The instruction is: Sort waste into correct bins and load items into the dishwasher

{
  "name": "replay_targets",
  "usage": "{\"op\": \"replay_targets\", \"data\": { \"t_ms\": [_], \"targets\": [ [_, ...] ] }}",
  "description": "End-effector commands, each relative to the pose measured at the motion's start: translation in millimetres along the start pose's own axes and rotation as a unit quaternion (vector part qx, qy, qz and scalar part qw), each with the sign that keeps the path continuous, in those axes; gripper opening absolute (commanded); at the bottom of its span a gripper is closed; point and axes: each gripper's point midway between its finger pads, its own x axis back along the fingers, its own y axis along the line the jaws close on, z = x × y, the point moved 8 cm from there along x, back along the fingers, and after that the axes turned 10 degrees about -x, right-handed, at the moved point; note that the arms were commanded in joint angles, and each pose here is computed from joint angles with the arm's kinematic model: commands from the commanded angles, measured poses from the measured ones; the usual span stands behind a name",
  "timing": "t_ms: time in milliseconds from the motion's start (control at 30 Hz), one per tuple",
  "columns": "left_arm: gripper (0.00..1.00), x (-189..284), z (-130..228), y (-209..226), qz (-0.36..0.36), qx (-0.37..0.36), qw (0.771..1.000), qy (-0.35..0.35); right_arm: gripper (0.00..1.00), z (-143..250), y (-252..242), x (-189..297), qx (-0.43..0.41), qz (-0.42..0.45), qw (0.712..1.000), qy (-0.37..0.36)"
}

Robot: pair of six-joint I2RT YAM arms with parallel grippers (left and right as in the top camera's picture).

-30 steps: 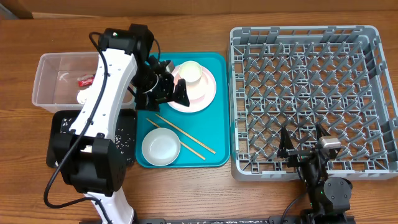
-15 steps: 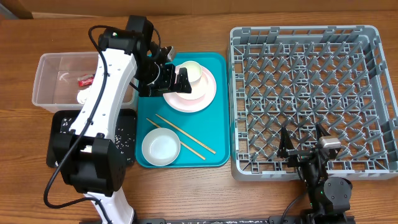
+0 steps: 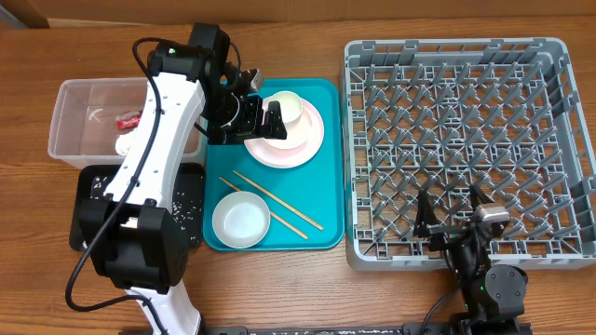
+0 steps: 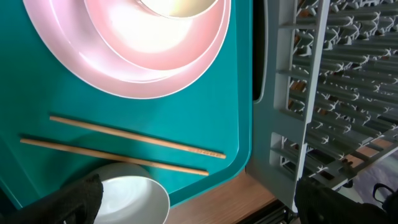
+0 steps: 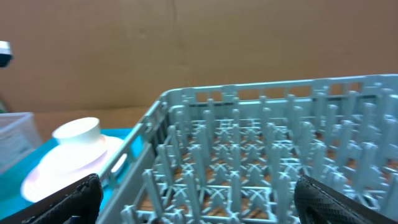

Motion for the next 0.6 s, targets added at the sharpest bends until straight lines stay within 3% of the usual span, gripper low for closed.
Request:
{"op": "replay_targets", "data": {
  "t_ms": [0,200,300,567],
  "targets": [
    [1.00,11,-1,-7,-0.003,-0.024,1.000,-0.017,1.00,2,14,1,-0.029,-0.076,0.997,0.010],
    [1.00,11,-1,-7,-0.003,-0.024,1.000,-0.017,1.00,6,19,2,-0.034,-0.104,0.994,0.029],
    [1.00,11,-1,-6,-0.003,-0.023,1.000,-0.016,1.00,-3,30,5,-0.104,-0.146,0.983,0.034],
    [1.00,11,-1,-6,-0.003,-0.024,1.000,-0.016,1.00,-71,56,28,-0.163,-0.175,0.971,0.010]
  ]
}}
